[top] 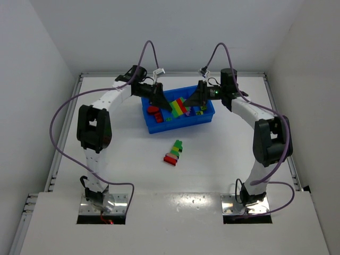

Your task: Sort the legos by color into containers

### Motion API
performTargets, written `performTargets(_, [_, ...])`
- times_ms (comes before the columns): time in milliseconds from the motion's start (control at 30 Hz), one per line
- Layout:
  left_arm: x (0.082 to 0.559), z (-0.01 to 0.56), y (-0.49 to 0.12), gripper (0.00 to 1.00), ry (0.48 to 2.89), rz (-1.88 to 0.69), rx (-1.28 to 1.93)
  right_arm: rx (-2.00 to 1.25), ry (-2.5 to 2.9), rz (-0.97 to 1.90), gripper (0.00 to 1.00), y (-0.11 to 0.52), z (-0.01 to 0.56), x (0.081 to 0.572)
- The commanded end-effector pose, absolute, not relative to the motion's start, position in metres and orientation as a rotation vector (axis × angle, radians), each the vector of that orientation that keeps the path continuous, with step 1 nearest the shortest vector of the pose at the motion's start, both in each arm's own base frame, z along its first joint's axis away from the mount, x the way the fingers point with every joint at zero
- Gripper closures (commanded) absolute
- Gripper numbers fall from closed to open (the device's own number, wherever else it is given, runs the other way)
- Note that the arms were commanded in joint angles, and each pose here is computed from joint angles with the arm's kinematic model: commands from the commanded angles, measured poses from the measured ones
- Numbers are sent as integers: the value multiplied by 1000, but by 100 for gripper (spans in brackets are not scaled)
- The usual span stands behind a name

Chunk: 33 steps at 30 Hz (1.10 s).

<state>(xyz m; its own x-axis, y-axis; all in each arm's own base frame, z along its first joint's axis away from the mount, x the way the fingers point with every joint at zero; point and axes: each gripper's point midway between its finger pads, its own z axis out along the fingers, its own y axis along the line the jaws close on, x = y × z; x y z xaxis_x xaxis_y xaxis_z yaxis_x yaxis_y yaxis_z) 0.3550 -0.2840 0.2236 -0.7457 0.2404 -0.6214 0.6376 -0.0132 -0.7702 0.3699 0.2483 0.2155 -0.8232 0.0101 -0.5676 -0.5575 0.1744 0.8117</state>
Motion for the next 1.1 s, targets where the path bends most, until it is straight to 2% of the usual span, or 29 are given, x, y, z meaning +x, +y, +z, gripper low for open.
performTargets(0, [342, 244, -284, 68, 1791, -1885, 1007, -576, 1931, 1680, 100, 253, 233, 379])
performTargets(167, [335, 238, -282, 83, 1815, -1901, 989, -546, 1923, 1675, 100, 246, 234, 385])
performTargets(333, [327, 221, -275, 88, 1886, -1884, 946, -516, 1911, 1642, 100, 235, 238, 398])
performTargets(500, [334, 198, -264, 88, 1974, -1774, 913, -486, 1915, 1634, 100, 226, 239, 403])
performTargets(700, [389, 175, -266, 80, 2114, -1379, 931, -458, 1915, 1613, 100, 218, 239, 406])
performTargets(867, [444, 163, -261, 80, 2197, -1124, 793, -448, 1915, 1607, 100, 214, 239, 408])
performTargets(1000, [461, 143, -258, 72, 2266, -1018, 737, -439, 1914, 1601, 100, 210, 239, 408])
performTargets(1067, [466, 136, -258, 63, 2288, -957, 731, -439, 1914, 1601, 100, 210, 239, 408])
